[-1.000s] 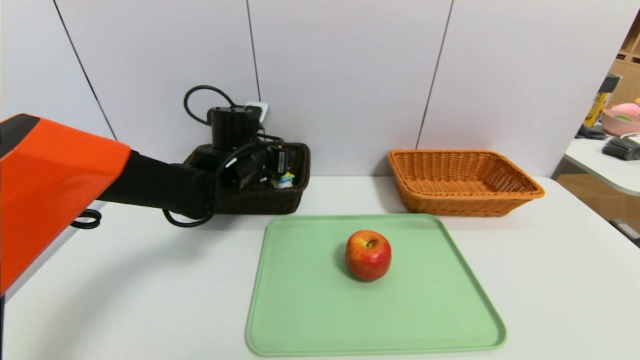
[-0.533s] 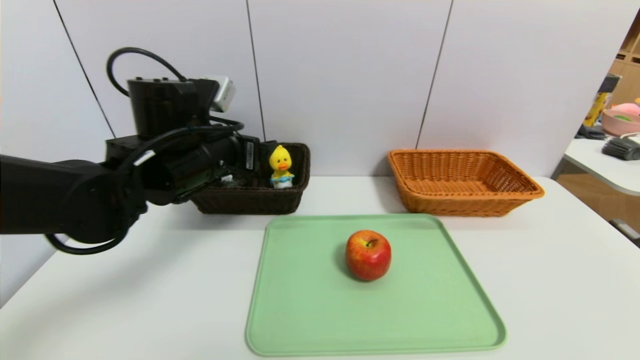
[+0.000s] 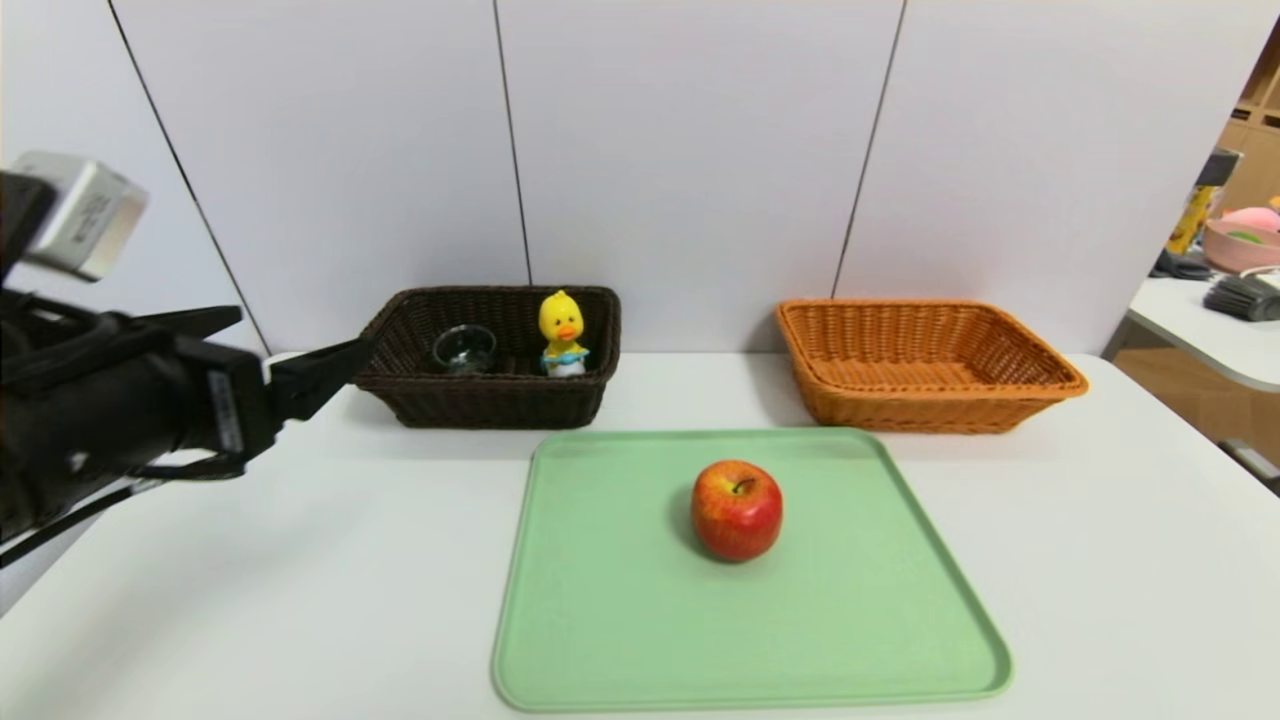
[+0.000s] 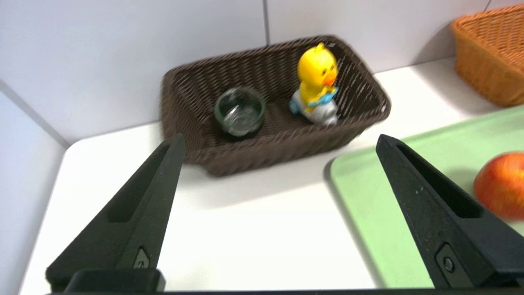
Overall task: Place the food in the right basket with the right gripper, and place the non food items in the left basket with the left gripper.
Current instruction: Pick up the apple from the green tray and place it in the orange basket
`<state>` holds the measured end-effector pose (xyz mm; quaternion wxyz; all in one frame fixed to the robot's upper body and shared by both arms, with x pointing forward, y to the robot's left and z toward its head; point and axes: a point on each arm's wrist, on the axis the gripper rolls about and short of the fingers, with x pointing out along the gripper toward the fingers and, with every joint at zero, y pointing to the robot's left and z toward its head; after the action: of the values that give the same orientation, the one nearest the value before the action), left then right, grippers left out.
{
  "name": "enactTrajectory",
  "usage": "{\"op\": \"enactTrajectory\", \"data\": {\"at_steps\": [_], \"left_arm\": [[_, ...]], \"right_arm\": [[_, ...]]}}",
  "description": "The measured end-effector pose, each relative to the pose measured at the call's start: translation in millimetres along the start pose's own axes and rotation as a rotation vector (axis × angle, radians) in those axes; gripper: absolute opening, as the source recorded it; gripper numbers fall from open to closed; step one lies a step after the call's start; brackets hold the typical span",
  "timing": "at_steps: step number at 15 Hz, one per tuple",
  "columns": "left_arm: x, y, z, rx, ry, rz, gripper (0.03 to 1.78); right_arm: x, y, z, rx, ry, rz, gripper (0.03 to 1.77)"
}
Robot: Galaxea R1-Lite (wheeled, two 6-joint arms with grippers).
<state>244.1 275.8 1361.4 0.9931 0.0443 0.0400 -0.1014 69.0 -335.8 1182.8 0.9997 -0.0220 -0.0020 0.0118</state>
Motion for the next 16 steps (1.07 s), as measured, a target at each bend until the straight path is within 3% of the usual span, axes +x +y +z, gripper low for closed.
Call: {"op": "enactTrajectory", "data": {"at_steps": [6,8,12,16], "left_arm": [[-90,21,-61,-0.010,-0.057,0.108,1.68],[-105,23,-74,0.005,-0.086,0.134,1.69],[-131,21,-93,0.028,-0.150,0.094,1.69],[-150,15,-129,0.059,-0.152,0.131,1.69]], "right_arm": [[0,0,0,0.000,0.000,0.000,1.70],[0,0,0,0.000,0.000,0.000,1.70],[0,0,0,0.000,0.000,0.000,1.70],[0,0,0,0.000,0.000,0.000,1.70]]}}
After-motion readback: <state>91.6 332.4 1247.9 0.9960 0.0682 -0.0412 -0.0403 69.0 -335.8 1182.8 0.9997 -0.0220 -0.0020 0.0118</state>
